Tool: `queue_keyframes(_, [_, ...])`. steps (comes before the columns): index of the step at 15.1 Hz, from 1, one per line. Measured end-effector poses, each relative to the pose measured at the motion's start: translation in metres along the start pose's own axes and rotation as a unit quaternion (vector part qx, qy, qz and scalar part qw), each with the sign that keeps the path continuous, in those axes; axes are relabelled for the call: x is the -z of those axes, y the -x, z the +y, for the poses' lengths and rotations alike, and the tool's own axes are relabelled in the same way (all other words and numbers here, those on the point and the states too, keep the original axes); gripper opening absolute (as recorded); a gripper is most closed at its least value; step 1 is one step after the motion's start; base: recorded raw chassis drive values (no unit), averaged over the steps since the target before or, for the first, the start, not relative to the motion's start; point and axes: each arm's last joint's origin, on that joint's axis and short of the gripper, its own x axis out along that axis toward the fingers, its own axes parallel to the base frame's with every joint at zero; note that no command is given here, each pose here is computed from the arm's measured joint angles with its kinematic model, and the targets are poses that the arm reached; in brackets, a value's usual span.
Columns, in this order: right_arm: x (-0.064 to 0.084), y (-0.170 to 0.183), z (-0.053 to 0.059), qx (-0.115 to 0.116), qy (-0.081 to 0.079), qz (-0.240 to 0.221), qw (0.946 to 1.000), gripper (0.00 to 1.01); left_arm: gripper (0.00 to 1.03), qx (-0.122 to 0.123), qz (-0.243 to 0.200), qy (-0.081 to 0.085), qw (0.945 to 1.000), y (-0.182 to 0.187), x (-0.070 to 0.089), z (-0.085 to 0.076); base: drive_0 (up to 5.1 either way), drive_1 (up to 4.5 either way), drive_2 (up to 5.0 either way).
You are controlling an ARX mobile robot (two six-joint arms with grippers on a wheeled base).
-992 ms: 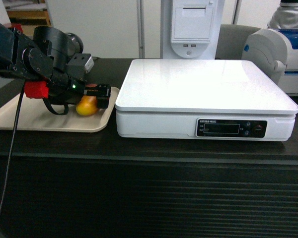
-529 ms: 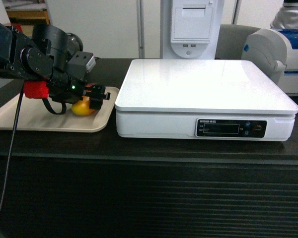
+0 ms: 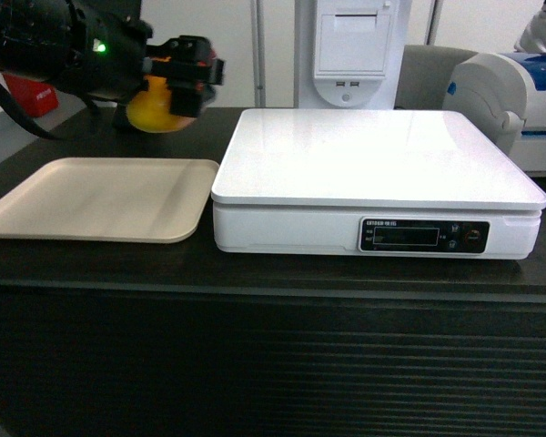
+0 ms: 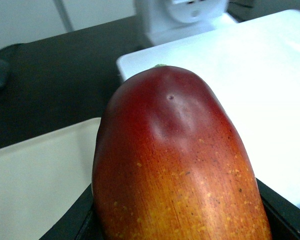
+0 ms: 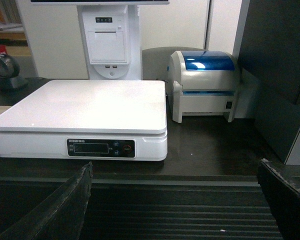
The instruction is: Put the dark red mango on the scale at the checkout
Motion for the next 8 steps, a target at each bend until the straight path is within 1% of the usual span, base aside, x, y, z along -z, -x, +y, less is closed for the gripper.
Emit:
queue_keyframes(1, [0.0,0.0,0.0,0.0,0.0,0.0,1.0,0.98,0.64,0.02,-0.009,0.009,0.9997,0.008,-0.001,-0.019,0.0,0.0,0.0])
queue_keyframes(3, [0.0,0.0,0.0,0.0,0.0,0.0,1.0,0.98,0.64,0.066,-0.02,0.026,0.9973,0.021,-0.008,-0.053,0.0,0.0,0.0])
queue_keyframes(5, [0.0,0.0,0.0,0.0,0.0,0.0,1.0,0.98,0.64,0.101,-0.027,0.047,0.9935,0.025,-0.014,-0.076,0.0,0.0,0.0])
queue_keyframes(7, [0.0,0.0,0.0,0.0,0.0,0.0,1.0,0.98,0.64,0.118,-0.017,0.066,0.9907,0.015,-0.019,-0.096,0.0,0.0,0.0])
queue_keyframes(8, [0.0,0.0,0.0,0.0,0.0,0.0,1.0,0.98,0.64,0.128,-0.008,0.073,0.989,0.001,-0.023,-0.111,0.0,0.0,0.0])
